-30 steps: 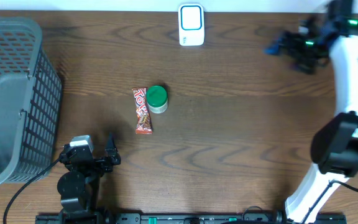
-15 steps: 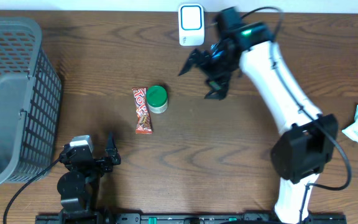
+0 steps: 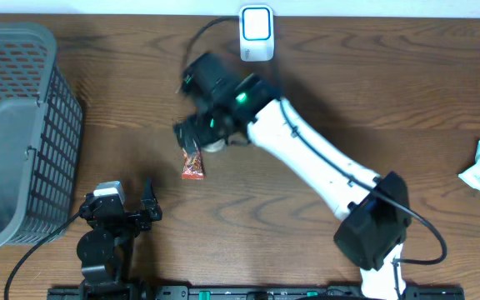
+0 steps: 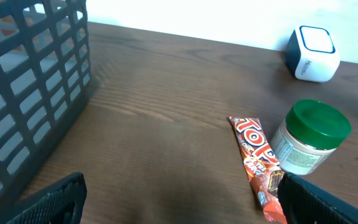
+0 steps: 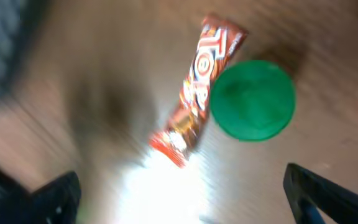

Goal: Scan the item barcode
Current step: 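Move the right gripper left toward the green-lidded jar, then lower the right gripper over the jar's green lid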

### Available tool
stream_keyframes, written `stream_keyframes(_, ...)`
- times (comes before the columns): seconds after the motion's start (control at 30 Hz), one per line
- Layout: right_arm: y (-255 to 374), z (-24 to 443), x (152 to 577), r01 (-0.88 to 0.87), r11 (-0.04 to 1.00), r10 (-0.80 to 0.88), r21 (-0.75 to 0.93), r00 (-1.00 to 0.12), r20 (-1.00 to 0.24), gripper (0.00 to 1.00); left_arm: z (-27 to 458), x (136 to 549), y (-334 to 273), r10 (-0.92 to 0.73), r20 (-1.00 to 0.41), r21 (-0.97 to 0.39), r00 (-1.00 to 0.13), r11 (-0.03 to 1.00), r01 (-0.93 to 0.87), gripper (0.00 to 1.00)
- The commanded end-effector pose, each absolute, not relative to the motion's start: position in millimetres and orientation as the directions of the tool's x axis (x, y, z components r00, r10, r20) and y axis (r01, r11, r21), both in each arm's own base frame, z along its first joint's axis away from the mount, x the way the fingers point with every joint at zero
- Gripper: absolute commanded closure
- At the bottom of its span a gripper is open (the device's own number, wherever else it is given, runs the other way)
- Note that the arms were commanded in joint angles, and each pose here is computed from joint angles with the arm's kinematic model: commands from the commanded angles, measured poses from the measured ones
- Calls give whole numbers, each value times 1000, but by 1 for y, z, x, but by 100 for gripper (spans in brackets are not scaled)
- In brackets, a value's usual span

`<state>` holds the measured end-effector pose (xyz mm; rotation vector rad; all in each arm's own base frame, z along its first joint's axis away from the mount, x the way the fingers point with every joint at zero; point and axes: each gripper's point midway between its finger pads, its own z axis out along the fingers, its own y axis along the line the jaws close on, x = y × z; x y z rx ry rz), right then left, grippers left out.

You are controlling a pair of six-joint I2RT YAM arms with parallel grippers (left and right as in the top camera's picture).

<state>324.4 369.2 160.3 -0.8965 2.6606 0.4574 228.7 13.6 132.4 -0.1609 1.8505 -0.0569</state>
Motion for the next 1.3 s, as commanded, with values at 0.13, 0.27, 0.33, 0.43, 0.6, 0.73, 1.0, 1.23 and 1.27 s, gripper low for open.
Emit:
stream_keyframes(0.13, 353, 159, 338, -909, 352, -905, -222, -270, -329, 1, 121, 227, 12, -126, -943, -108, -307, 991, -75, 2)
stream_keyframes(0.27, 355, 161, 352, -927, 307, -904, -217, -213, -371, 1, 121, 227, 12, -126, -943, -108, -307, 991, -75, 2)
stream_keyframes(0.33, 357, 158, 355, -943, 284, -894, -173, -195, -404, 1, 121, 227, 12, -125, -943, -107, -307, 991, -75, 2)
stream_keyframes(0.43, 363, 151, 358, -957, 266, -876, -114, -191, -442, 1, 121, 227, 12, -126, -943, -108, -307, 991, -75, 2)
stream_keyframes(0.6, 364, 121, 353, -973, 219, -901, -70, -174, -397, 1, 121, 227, 12, -125, -943, -107, -307, 991, -75, 2)
stream_keyframes(0.73, 369, 110, 343, -985, 162, -920, -62, -128, -370, 1, 121, 227, 12, -126, -943, -108, -307, 991, -75, 2)
stream_keyframes(1.0, 375, 88, 356, -984, 154, -926, -89, -112, -361, 1, 121, 227, 12, -126, -943, -108, -307, 991, -75, 2)
stream_keyframes(1.23, 380, 69, 378, -975, 178, -921, -134, -117, -370, 1, 121, 227, 12, -126, -943, -108, -307, 991, -75, 2)
stream_keyframes(1.27, 380, 66, 380, -974, 180, -922, -138, -119, -368, 1, 121, 227, 12, -126, -943, -108, -307, 991, -75, 2)
